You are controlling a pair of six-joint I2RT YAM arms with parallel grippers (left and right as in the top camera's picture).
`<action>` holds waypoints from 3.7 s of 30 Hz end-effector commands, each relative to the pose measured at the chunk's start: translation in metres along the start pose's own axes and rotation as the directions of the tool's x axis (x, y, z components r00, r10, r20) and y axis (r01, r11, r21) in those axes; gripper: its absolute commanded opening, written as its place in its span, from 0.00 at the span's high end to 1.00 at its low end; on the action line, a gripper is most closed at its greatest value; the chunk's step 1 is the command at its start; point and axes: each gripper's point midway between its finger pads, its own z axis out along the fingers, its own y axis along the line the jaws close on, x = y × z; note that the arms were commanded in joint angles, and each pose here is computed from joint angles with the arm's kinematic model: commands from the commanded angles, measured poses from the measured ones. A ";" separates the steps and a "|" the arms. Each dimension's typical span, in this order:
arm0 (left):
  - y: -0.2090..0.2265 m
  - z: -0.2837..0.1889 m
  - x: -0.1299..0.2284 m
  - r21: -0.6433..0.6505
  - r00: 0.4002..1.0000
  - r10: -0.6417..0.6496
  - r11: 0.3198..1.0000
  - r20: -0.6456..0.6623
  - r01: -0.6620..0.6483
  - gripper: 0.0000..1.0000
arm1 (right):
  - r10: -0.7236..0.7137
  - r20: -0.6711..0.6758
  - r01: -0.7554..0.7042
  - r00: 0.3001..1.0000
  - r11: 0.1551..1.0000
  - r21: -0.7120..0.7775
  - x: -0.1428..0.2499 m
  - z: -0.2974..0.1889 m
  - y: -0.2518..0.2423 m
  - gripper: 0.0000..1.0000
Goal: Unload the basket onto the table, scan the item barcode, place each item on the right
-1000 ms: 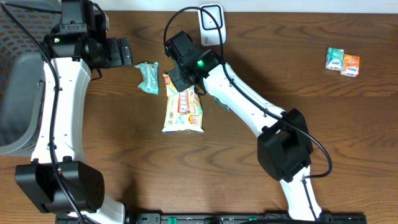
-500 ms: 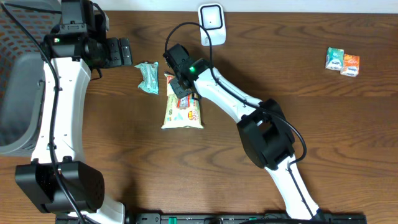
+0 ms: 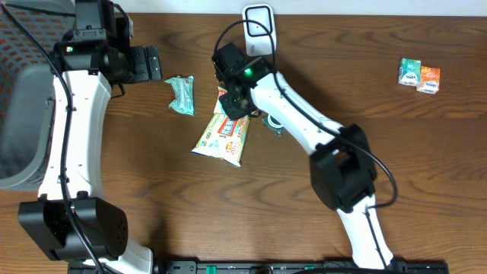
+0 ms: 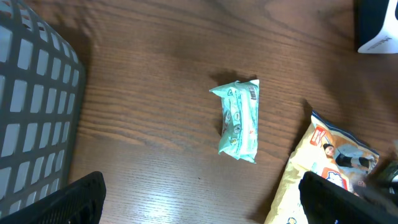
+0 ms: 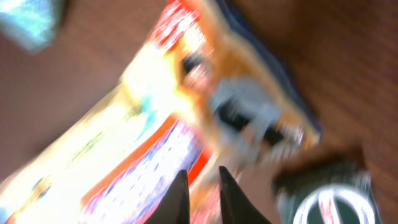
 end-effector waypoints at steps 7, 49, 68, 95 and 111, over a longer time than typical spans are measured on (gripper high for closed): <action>0.000 0.000 0.003 -0.002 1.000 0.015 1.000 -0.008 -0.015 0.02 | -0.107 -0.178 0.080 0.978 0.985 -0.154 0.057 -0.004 0.055 0.91; 0.000 0.000 0.003 -0.002 1.000 0.015 1.000 -0.008 -0.015 0.02 | 0.030 0.014 -0.030 0.999 0.998 0.061 0.022 0.055 -0.027 0.86; 0.000 0.000 0.003 -0.002 1.000 0.015 1.000 -0.008 -0.015 0.02 | -0.084 0.038 0.090 0.996 0.969 -0.232 -0.011 -0.018 0.015 0.84; 0.000 0.000 0.003 -0.002 1.000 0.015 1.000 -0.008 -0.015 0.02 | -0.020 -0.038 0.027 0.999 0.979 0.202 0.040 -0.019 -0.022 0.90; 0.000 0.000 0.003 -0.002 1.000 0.015 1.000 -0.008 -0.015 0.02 | 0.130 -0.035 -0.131 0.991 0.991 -0.018 0.029 0.015 -0.049 0.75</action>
